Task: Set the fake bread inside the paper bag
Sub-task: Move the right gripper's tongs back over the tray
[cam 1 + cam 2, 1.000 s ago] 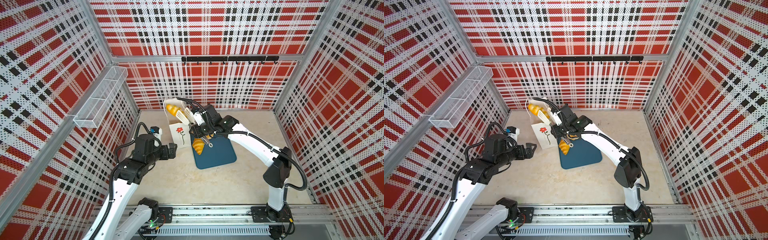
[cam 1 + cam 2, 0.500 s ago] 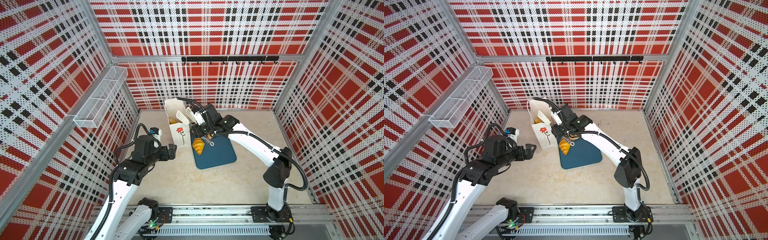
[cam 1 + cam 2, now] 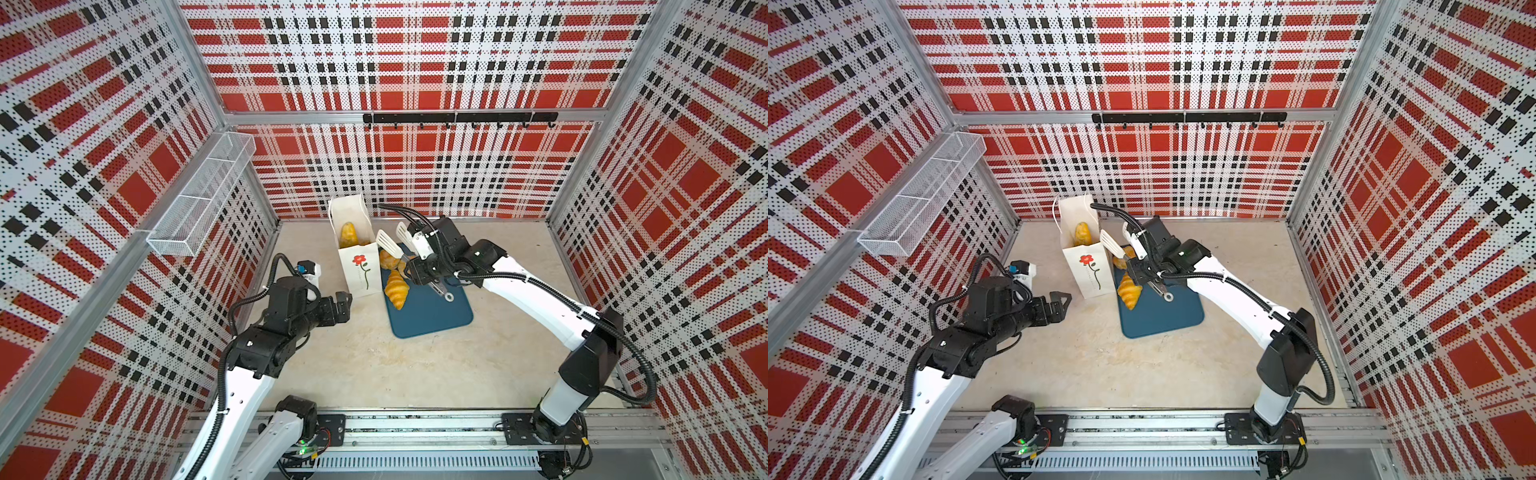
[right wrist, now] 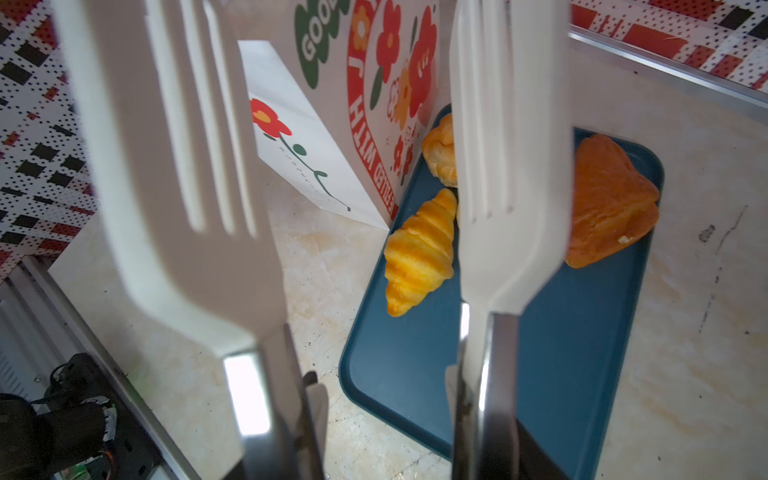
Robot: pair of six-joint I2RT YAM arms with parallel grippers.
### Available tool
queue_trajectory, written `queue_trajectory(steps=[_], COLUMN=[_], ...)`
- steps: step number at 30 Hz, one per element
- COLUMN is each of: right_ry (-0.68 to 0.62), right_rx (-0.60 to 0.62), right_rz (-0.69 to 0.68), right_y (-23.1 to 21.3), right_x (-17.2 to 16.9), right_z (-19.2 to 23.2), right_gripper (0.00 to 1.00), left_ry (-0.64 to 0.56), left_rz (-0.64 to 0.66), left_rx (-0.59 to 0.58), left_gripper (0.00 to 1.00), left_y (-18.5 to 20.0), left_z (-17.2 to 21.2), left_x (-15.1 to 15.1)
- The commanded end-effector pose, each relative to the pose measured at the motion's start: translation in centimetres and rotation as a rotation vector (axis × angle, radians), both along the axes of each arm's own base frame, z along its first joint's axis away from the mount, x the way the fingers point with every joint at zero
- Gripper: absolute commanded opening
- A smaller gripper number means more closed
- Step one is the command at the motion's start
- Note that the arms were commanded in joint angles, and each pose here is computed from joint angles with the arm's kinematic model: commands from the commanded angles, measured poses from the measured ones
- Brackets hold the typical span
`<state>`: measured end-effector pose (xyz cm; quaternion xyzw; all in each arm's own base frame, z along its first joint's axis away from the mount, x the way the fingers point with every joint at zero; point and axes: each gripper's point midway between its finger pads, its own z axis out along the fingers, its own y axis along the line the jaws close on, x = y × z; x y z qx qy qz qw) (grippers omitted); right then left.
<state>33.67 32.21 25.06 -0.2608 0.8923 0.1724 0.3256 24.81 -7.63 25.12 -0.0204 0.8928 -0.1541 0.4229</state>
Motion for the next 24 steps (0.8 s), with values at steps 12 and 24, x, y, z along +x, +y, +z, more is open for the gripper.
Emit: queue_trajectory(steps=[12,24], right_ry=[0.026,0.185], right_rx=[-0.058,-0.221], right_rz=[-0.093,-0.121], right_y=[-3.7,-5.8], right_x=[-1.8,-5.3], right_z=[-3.9,-12.0], right_gripper=[0.59,0.58], left_ry=[0.004,0.069], left_rz=[0.012,0.040], left_rx=[0.027,0.021], left_gripper=[0.99,0.99], left_y=[-2.0,-2.8], left_z=[-2.6,-5.9], left_x=[0.1,0.1])
